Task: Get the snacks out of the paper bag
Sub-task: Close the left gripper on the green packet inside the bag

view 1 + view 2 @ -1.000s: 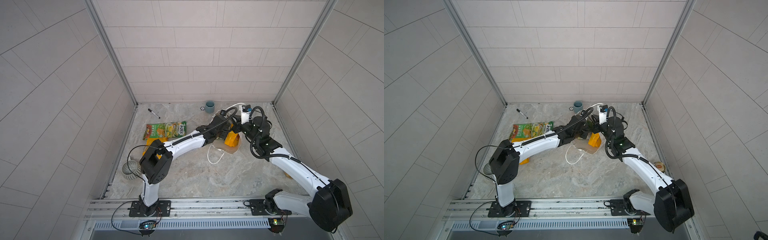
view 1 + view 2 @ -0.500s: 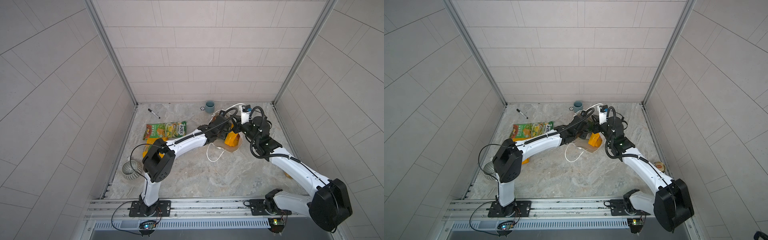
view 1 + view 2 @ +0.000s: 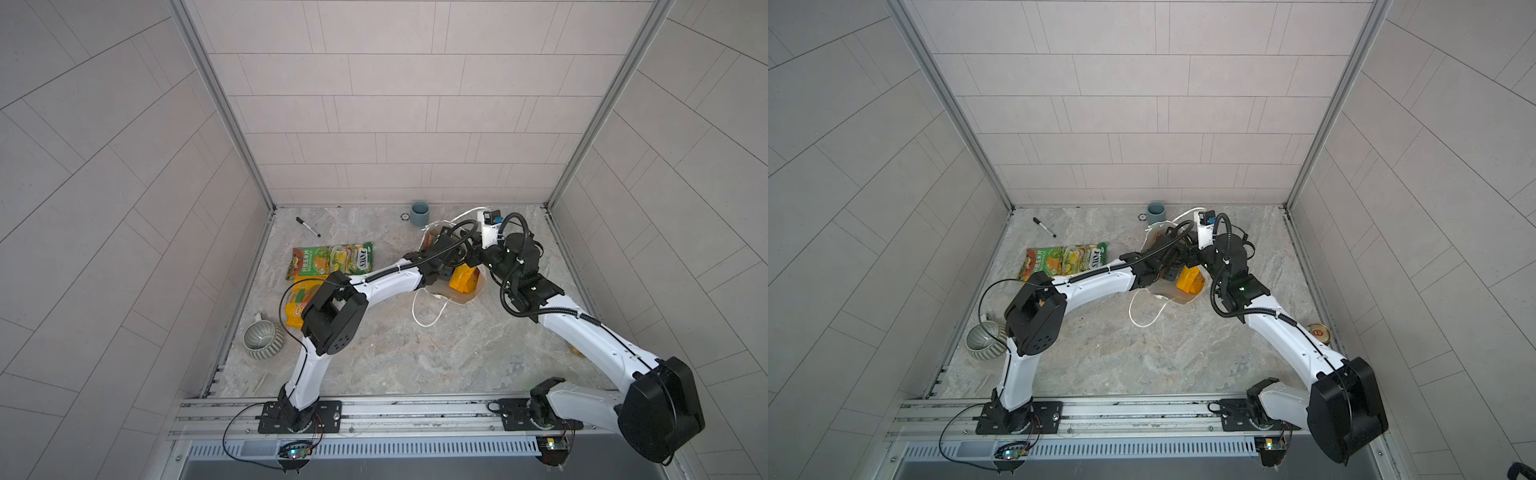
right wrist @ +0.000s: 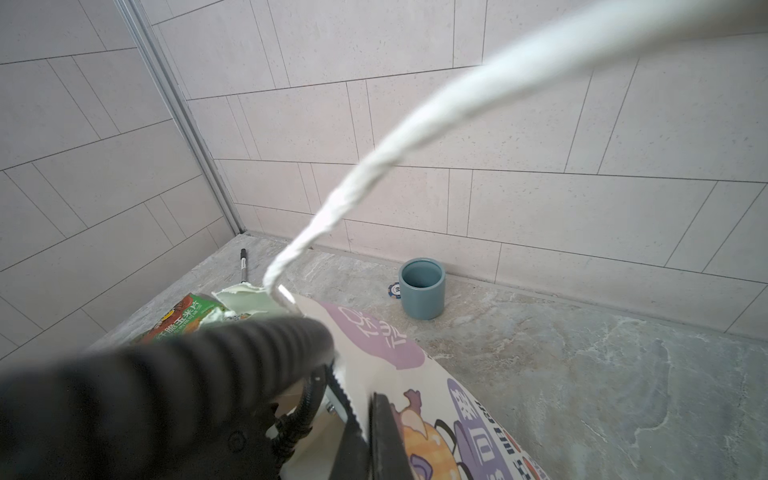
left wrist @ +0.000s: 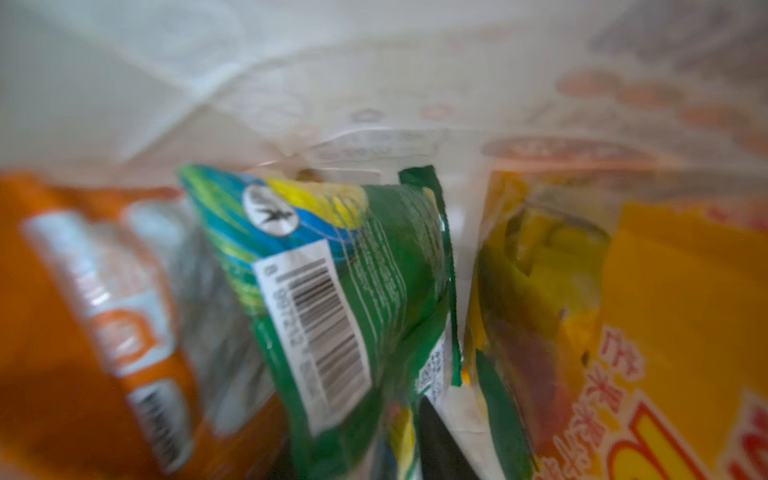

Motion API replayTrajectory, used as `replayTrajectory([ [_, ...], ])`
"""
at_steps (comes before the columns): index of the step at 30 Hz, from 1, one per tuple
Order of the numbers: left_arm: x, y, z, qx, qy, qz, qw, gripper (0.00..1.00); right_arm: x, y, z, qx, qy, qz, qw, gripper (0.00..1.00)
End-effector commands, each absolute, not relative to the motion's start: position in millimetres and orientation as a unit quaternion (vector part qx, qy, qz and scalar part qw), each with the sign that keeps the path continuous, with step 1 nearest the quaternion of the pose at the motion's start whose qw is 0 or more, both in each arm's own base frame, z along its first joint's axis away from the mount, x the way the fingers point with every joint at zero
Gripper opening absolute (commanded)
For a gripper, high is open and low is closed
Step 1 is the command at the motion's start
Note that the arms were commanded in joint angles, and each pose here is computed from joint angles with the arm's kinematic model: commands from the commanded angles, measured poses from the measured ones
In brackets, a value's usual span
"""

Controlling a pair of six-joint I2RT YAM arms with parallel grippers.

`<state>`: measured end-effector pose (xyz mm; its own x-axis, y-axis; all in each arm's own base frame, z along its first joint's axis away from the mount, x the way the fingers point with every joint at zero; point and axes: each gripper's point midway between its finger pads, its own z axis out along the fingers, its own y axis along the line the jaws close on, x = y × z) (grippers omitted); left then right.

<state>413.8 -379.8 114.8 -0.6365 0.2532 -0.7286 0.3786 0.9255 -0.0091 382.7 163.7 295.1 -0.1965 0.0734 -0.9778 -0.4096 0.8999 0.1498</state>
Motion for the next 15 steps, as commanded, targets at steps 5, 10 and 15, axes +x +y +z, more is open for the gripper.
replayTrajectory([
  [5, 417, -384, 126, 0.177, 0.89, -0.102, 0.407, 0.14, 377, 171, 304, -0.121, 0.735, 0.214, 0.632, 0.0],
  [10, 414, -384, 146, 0.179, 0.882, -0.116, 0.42, 0.05, 376, 172, 304, -0.123, 0.735, 0.214, 0.632, 0.0],
  [15, 410, -387, 172, 0.183, 0.871, -0.136, 0.434, 0.0, 377, 171, 304, -0.122, 0.735, 0.213, 0.632, 0.0],
])
